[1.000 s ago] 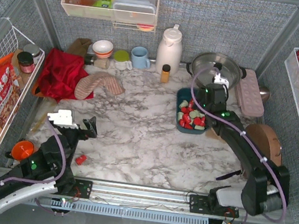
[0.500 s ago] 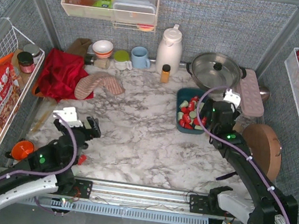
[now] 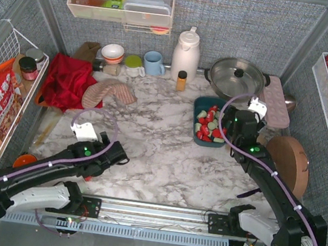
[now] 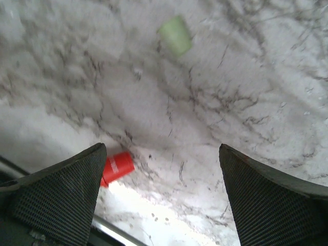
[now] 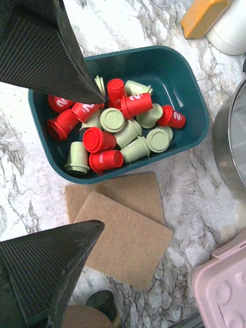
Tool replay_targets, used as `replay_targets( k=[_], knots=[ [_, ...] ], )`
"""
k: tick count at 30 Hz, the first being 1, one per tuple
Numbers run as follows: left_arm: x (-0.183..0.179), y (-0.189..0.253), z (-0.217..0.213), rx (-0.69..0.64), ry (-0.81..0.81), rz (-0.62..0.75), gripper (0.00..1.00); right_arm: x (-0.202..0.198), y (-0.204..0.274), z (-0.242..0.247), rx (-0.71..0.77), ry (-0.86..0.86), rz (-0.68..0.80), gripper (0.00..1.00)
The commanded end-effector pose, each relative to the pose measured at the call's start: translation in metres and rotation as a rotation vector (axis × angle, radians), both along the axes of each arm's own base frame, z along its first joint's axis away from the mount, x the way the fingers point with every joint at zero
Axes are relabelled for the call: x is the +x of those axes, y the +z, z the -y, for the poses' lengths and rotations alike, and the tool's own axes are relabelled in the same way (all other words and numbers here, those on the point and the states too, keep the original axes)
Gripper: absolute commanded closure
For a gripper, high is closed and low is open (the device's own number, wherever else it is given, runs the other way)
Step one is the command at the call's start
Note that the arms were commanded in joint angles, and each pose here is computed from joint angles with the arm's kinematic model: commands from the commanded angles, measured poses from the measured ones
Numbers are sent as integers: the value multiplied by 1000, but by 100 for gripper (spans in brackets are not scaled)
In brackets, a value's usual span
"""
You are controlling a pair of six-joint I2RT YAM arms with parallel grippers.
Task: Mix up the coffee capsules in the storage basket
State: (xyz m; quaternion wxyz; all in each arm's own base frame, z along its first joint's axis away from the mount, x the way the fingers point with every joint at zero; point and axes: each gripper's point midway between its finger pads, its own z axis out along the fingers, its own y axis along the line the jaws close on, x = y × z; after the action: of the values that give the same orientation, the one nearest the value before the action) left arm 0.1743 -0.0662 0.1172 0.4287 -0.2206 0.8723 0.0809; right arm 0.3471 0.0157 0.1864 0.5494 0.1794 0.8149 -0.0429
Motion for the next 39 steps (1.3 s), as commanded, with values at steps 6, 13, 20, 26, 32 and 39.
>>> replay_targets(
  k=[6, 13, 20, 26, 32, 39],
  knots=[
    [-48, -53, -3, -331, 254, -136, 1, -1, 12, -1, 36, -2, 41, 1],
    [-58, -70, -22, -397, 342, -102, 1, 0, 11, -3, 49, 7, 46, 1],
    [-46, -60, -26, -65, 270, -177, 1, 0, 9, -5, 54, 14, 43, 1],
    [-19, -33, -14, 120, 220, -183, 1, 1, 8, -5, 54, 15, 40, 1],
    [-39, -47, -31, 163, 326, -342, 1, 3, 6, -6, 58, 17, 39, 1],
    [-40, -60, -45, 136, 407, -375, 8, 4, 5, -8, 63, 23, 39, 1]
  ],
)
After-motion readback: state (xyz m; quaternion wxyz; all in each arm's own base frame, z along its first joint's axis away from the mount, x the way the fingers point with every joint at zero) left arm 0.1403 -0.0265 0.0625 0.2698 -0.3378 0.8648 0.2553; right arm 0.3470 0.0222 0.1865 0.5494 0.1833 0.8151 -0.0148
